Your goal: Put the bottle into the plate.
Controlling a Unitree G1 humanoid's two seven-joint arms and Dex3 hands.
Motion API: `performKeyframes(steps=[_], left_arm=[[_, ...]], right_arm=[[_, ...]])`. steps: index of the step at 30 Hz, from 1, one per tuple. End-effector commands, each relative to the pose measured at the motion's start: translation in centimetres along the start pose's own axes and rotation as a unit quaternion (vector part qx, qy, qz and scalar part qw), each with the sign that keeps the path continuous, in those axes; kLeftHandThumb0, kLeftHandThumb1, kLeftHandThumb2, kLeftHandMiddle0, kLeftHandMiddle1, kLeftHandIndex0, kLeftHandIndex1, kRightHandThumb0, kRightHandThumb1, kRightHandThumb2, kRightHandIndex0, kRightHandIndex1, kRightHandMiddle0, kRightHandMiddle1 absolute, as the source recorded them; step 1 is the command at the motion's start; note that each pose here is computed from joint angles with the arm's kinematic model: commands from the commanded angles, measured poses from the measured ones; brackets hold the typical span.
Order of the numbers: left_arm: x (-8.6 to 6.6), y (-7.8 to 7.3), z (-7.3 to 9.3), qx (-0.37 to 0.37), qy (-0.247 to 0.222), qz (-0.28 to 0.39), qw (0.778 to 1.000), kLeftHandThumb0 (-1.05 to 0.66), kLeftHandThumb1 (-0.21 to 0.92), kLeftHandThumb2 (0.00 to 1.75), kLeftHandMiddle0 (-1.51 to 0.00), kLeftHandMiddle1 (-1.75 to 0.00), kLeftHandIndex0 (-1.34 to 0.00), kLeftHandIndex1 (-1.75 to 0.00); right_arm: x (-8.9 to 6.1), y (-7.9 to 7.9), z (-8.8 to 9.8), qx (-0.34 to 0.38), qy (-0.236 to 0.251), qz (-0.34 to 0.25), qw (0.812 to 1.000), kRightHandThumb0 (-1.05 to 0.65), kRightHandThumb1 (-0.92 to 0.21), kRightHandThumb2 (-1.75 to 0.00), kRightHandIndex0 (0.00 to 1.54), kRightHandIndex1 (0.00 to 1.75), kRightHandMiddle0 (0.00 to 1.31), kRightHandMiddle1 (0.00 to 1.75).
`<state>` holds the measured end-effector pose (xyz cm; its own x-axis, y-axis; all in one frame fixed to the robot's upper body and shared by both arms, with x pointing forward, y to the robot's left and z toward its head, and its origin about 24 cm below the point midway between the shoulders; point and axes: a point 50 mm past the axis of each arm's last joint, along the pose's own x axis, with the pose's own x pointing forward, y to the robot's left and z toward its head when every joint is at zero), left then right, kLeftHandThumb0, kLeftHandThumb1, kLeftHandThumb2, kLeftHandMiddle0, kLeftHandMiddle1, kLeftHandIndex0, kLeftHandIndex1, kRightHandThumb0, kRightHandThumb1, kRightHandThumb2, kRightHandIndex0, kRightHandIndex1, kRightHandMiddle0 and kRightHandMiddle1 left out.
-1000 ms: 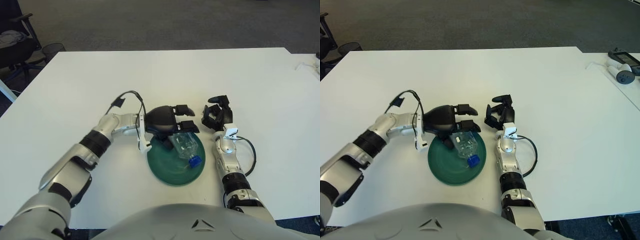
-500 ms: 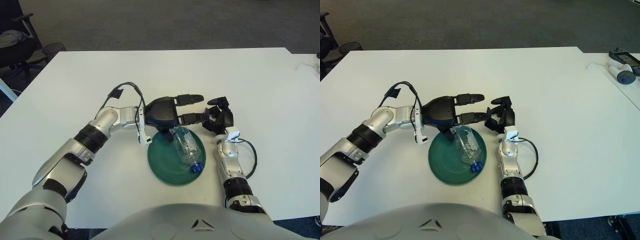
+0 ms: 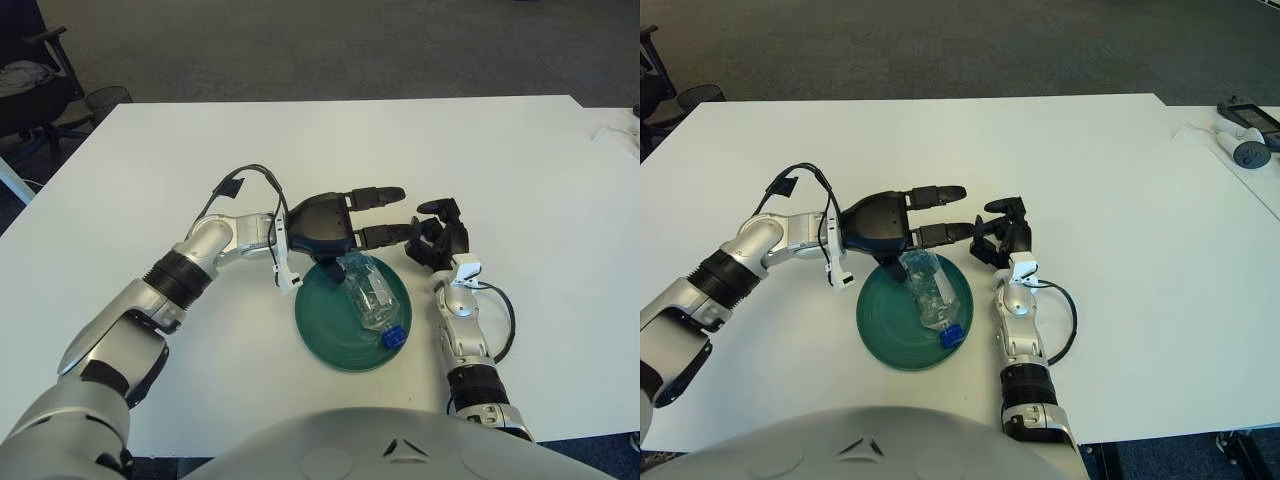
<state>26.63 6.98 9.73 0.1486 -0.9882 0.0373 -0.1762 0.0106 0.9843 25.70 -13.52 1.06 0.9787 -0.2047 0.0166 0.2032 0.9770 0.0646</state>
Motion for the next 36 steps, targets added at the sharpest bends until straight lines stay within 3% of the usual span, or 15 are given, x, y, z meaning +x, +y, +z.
performKeyframes(steps=[1,3,6,8,11,14,16,20,23,26,32,36], left_arm=[[-1.0,1.2,-2.2,-0.051,0.032,0.03,0.998,-1.05,0.92,0.54,0.0,0.0,0.0,0.0],[-1.0,2.0,-3.1,-0.141,0.061,0.099,0.983,-1.04,0.92,0.48,0.0,0.0,0.0,0.0],[-2.0,3.5,-4.9,-0.288,0.117,0.225,0.923,-1.01,0.9,0.38,0.0,0.0,-0.02,-0.01],[-3.3,3.6,-5.9,-0.344,0.155,0.286,0.881,-1.0,0.91,0.32,0.0,0.0,-0.01,-0.13],[-4.8,2.0,-6.8,-0.389,0.229,0.373,0.81,-0.93,0.92,0.31,-0.07,-0.04,0.0,-0.5],[-6.0,0.4,-8.1,-0.434,0.288,0.44,0.731,-0.9,0.92,0.43,-0.14,-0.07,0.0,-0.7],[-6.5,0.2,-8.4,-0.448,0.297,0.47,0.7,-0.9,0.92,0.49,-0.16,-0.09,0.0,-0.77],[-6.9,-0.4,-8.1,-0.456,0.308,0.503,0.666,-0.9,0.92,0.64,-0.2,-0.11,0.0,-0.86],[-7.5,-1.7,-7.6,-0.46,0.343,0.517,0.635,-0.91,0.92,0.74,-0.2,-0.12,0.0,-0.88],[-8.2,-2.3,-7.6,-0.461,0.369,0.518,0.619,-0.93,0.92,0.87,-0.2,-0.12,0.0,-0.89],[-8.5,-2.9,-7.9,-0.455,0.413,0.521,0.592,-0.93,0.92,1.0,-0.21,-0.13,0.0,-0.92],[-8.2,-3.8,-7.5,-0.464,0.444,0.533,0.551,-0.92,0.92,1.02,-0.22,-0.15,0.0,-0.97]], right_arm=[[3.1,-0.8,1.3,-0.238,-0.078,0.001,0.968,0.0,-0.57,-0.97,0.43,1.59,0.31,1.75],[4.6,-1.3,2.5,-0.335,-0.137,-0.003,0.932,0.0,-0.56,-0.96,0.44,1.51,0.37,1.75],[4.7,-1.2,2.4,-0.339,-0.141,-0.006,0.93,-0.01,-0.56,-0.95,0.45,1.46,0.41,1.75],[4.7,-1.1,2.4,-0.341,-0.143,-0.007,0.929,-0.01,-0.55,-0.95,0.45,1.45,0.42,1.75],[4.7,-1.0,2.3,-0.342,-0.145,-0.008,0.928,-0.01,-0.55,-0.94,0.46,1.44,0.43,1.75],[4.6,-1.0,2.3,-0.343,-0.147,-0.008,0.928,-0.01,-0.55,-0.94,0.46,1.44,0.43,1.75],[4.6,-1.0,2.3,-0.344,-0.148,-0.009,0.927,-0.01,-0.55,-0.94,0.46,1.44,0.43,1.75],[4.6,-1.0,2.2,-0.345,-0.15,-0.01,0.926,-0.01,-0.55,-0.95,0.46,1.44,0.43,1.75],[4.6,-1.0,2.2,-0.346,-0.151,-0.011,0.926,-0.01,-0.55,-0.95,0.46,1.44,0.43,1.75],[4.5,-1.1,2.2,-0.347,-0.153,-0.012,0.925,-0.01,-0.55,-0.95,0.46,1.44,0.43,1.75],[4.5,-1.0,2.2,-0.349,-0.156,-0.014,0.924,-0.01,-0.55,-0.95,0.46,1.44,0.43,1.75],[4.6,-1.0,2.1,-0.35,-0.159,-0.015,0.923,-0.01,-0.55,-0.95,0.46,1.43,0.43,1.75]])
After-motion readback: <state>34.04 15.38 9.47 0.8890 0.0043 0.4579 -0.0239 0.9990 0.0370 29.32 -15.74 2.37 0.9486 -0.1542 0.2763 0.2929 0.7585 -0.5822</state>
